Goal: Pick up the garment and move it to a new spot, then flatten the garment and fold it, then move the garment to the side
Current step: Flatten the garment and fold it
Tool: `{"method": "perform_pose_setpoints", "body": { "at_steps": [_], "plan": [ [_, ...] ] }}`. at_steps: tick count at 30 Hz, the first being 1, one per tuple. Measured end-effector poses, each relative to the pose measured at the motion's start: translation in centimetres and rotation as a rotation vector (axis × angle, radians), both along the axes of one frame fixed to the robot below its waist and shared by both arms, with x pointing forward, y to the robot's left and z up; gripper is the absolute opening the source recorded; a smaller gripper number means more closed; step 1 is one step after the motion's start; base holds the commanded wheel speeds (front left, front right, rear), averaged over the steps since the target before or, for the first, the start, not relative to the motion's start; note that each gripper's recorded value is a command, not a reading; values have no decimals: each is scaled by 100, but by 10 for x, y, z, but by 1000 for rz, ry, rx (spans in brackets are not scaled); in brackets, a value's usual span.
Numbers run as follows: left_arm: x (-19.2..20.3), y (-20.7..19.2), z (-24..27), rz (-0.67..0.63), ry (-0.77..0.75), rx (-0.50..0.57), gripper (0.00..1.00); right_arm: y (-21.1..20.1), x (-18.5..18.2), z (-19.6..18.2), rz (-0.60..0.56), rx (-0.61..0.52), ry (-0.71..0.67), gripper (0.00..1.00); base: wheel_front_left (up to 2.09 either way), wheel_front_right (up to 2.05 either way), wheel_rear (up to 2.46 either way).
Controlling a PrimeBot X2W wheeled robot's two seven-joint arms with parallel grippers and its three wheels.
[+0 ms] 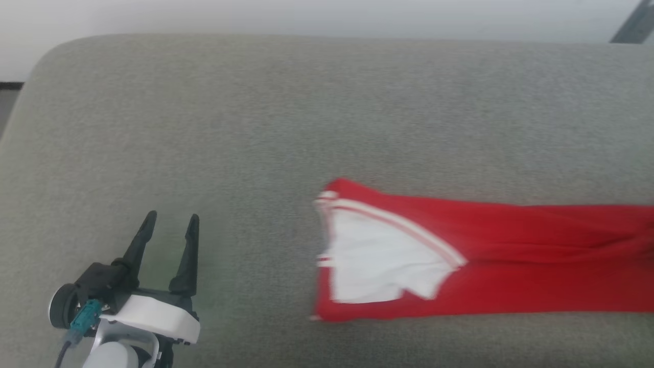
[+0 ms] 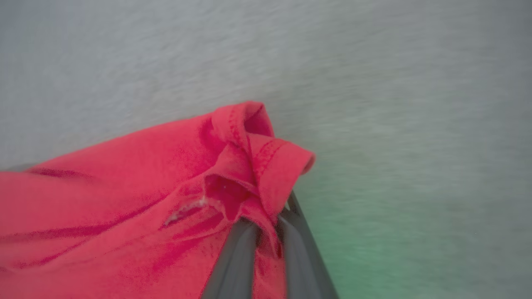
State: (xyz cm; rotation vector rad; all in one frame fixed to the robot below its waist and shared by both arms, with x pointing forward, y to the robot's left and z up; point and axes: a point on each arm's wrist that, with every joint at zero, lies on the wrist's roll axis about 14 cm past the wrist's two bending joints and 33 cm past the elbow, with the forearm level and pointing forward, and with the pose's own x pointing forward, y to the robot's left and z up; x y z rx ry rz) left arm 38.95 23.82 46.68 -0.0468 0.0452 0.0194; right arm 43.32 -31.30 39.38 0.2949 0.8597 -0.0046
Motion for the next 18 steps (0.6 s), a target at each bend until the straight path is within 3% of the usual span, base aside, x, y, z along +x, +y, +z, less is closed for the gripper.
{"method": "perform_pose_setpoints", "body": {
  "at_steps": [9, 13, 18],
  "plan": [
    [12, -17, 10, -63, -35, 5, 100, -117, -13, 60, -260, -175, -135, 0, 0, 0, 0],
    [12, -19, 15, -66, -50, -7, 100, -111, -14, 66, -226, -188, -139, 0, 0, 0, 0],
    [5, -24, 15, -73, -48, -16, 100, -60, -15, 60, -66, -144, -126, 0, 0, 0, 0]
  ]
}}
